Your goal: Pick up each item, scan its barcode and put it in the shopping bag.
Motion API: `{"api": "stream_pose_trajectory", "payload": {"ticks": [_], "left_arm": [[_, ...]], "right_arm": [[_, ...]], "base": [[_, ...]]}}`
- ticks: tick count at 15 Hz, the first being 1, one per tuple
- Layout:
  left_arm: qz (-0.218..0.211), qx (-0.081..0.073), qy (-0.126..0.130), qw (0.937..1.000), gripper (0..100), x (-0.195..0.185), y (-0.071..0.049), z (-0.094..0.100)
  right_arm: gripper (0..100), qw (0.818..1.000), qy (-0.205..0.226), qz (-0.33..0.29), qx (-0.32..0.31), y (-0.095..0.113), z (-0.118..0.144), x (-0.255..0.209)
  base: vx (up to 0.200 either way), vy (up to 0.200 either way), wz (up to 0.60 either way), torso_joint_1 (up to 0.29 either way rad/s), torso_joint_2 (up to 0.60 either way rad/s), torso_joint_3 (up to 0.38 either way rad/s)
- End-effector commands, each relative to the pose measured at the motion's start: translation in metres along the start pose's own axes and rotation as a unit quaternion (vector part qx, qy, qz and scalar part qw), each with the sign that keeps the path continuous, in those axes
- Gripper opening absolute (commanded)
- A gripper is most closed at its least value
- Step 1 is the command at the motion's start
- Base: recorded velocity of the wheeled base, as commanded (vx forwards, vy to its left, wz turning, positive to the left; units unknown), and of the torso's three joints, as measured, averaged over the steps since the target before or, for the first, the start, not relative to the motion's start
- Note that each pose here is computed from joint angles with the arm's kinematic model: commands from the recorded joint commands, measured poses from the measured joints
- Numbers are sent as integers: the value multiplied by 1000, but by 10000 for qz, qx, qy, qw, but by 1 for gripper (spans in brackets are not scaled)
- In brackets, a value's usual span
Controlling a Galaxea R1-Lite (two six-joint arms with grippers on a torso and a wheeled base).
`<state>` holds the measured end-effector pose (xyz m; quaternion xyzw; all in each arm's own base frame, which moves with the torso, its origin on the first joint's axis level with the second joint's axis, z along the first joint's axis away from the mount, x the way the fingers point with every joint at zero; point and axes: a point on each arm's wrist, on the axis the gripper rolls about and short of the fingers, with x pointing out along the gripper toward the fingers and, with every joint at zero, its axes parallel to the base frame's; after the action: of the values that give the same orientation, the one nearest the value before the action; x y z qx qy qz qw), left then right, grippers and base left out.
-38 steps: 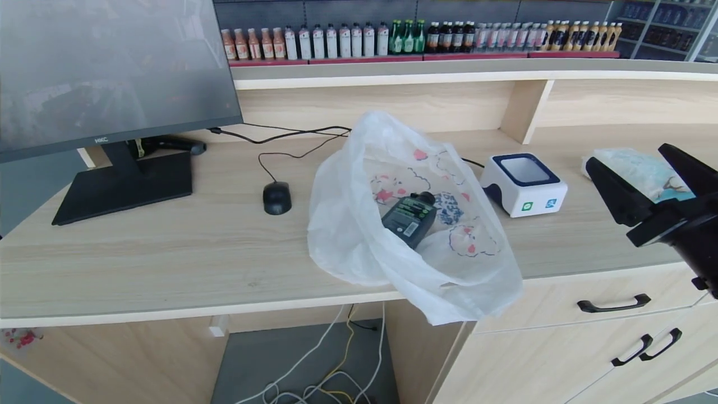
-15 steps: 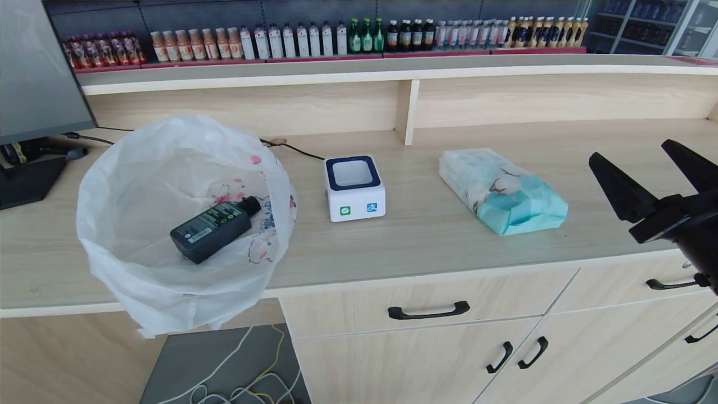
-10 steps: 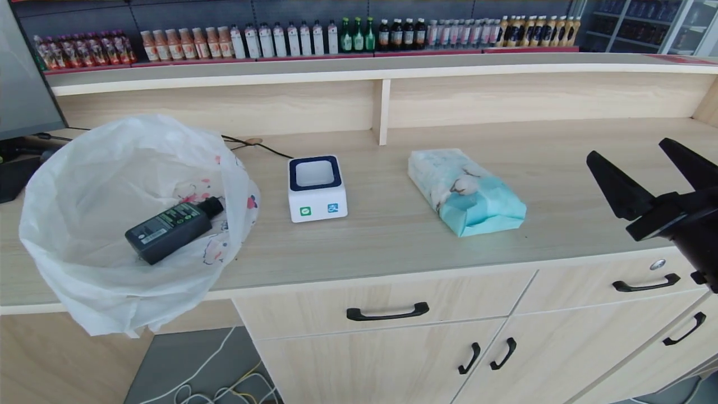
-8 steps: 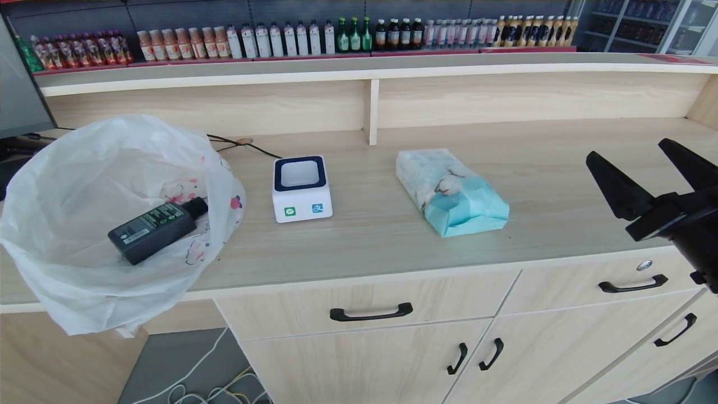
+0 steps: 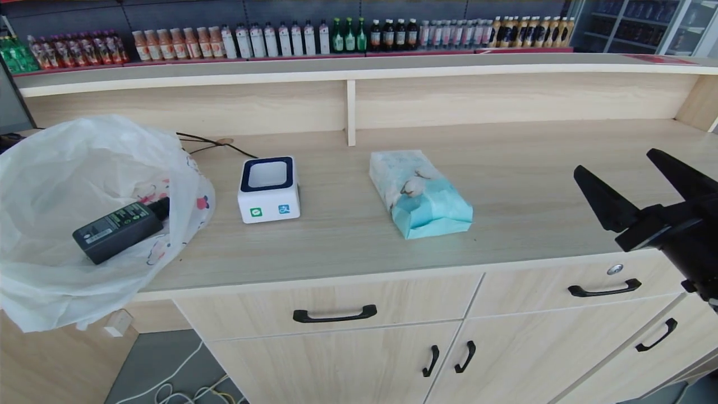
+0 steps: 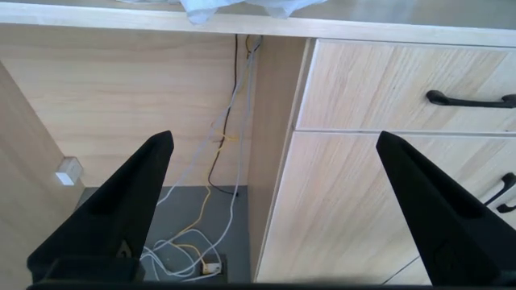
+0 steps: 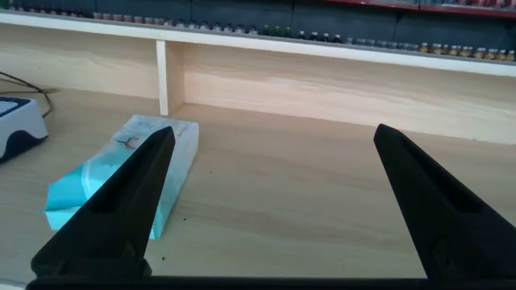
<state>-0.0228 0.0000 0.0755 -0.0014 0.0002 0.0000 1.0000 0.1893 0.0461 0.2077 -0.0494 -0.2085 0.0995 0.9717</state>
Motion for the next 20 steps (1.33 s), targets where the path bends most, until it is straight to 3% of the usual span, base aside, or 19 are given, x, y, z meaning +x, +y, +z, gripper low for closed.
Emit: {"api": "stream_pose_trajectory", "payload": {"ticks": [1,4,7,10,13,15,17,18,20], "left_arm": [[0,-2,-2,10000,100,0,0,0],[0,-2,-2,10000,100,0,0,0],[0,-2,-2,10000,100,0,0,0],[0,-2,-2,10000,100,0,0,0],[0,-2,-2,10000,100,0,0,0],[0,-2,-2,10000,100,0,0,0],[-8,-2,-2,10000,100,0,0,0],[0,-2,-2,10000,100,0,0,0],[0,-2,-2,10000,100,0,0,0]], "right_arm": [[100,10000,30,0,-8,0,-2,2],[100,9999,103,34,26,1,-6,2],[100,9980,315,462,292,19,-17,6],[100,9887,259,1150,931,66,-29,46],[100,9767,250,1254,1726,94,-40,75],[100,9667,104,1060,2325,106,-39,93],[100,9648,-33,1055,2409,108,-36,102],[100,9634,-444,1022,2440,111,-26,122],[100,9632,-529,1017,2429,117,-33,135]], "base": [[0,0,0,0,0,0],[0,0,0,0,0,0],[0,0,0,0,0,0],[0,0,0,0,0,0],[0,0,0,0,0,0],[0,0,0,0,0,0],[0,0,0,0,0,0],[0,0,0,0,0,0],[0,0,0,0,0,0]]}}
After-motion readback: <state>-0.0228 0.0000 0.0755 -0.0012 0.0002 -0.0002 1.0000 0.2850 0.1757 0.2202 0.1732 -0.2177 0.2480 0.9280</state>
